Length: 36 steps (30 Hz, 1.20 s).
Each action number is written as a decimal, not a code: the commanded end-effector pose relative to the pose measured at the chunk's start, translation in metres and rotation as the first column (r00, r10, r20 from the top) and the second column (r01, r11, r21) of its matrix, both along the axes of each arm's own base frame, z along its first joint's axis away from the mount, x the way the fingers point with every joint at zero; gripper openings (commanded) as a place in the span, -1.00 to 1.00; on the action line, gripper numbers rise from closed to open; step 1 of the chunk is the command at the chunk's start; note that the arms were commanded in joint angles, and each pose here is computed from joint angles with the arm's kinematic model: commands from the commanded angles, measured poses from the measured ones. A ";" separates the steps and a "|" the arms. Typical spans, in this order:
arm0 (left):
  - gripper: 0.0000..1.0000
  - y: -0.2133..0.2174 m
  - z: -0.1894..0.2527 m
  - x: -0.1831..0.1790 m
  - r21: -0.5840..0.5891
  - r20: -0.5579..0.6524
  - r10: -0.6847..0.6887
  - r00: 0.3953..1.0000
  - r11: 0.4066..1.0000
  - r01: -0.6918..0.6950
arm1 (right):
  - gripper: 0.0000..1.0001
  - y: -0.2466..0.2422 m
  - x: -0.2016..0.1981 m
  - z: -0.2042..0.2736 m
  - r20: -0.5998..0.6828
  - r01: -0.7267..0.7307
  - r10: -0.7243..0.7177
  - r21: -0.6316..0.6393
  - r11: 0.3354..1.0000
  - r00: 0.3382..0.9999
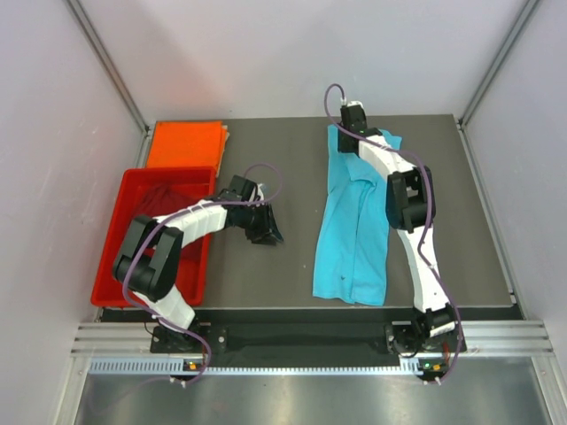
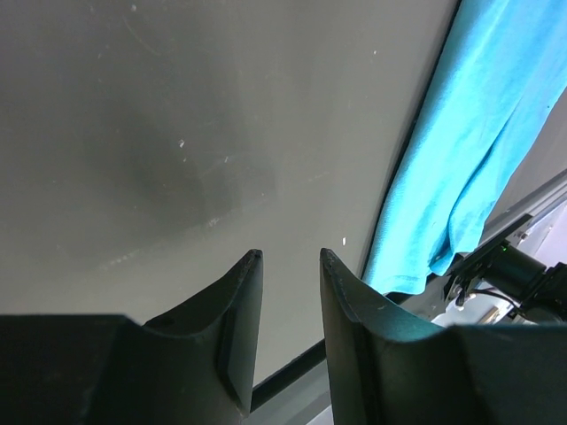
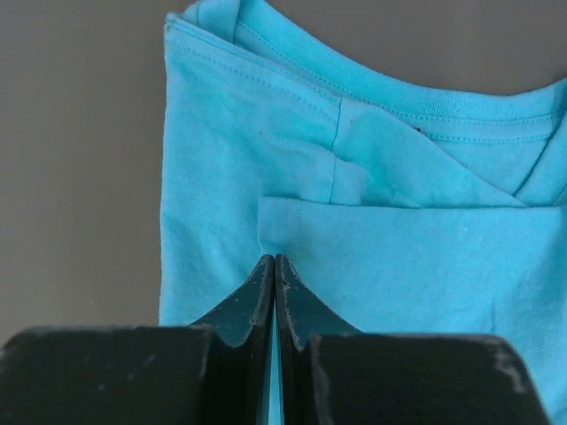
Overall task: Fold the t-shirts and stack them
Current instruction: Fold the tshirt
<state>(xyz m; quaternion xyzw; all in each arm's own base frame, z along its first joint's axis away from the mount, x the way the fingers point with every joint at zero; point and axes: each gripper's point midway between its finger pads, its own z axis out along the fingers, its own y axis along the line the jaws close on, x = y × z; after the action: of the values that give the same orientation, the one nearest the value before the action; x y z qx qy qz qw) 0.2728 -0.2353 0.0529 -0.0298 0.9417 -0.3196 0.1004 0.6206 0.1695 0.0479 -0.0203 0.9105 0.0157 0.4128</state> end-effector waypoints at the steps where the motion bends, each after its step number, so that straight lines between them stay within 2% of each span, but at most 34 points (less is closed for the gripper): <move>1: -0.26 -0.005 0.003 0.003 -0.039 0.020 -0.009 1.000 0.999 0.010 | -1.00 0.015 0.022 0.065 0.173 -0.026 0.022 0.022 0.999 0.985; 18: -0.27 -0.007 -0.002 0.000 -0.058 0.003 -0.006 1.000 0.998 0.007 | -1.00 0.042 0.015 0.098 0.239 -0.126 0.115 0.029 0.992 0.964; 36: -0.25 -0.008 0.002 0.000 -0.070 0.006 0.006 1.000 0.998 -0.006 | -1.00 0.052 -0.003 0.060 0.143 -0.187 0.182 0.024 0.982 0.973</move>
<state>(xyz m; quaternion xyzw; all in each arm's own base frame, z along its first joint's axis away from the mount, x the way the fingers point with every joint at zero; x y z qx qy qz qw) 0.2678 -0.2396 0.0483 -0.0406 0.9373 -0.3352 0.0867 0.6168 0.2018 0.0664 -0.0800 0.8938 0.0427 0.4392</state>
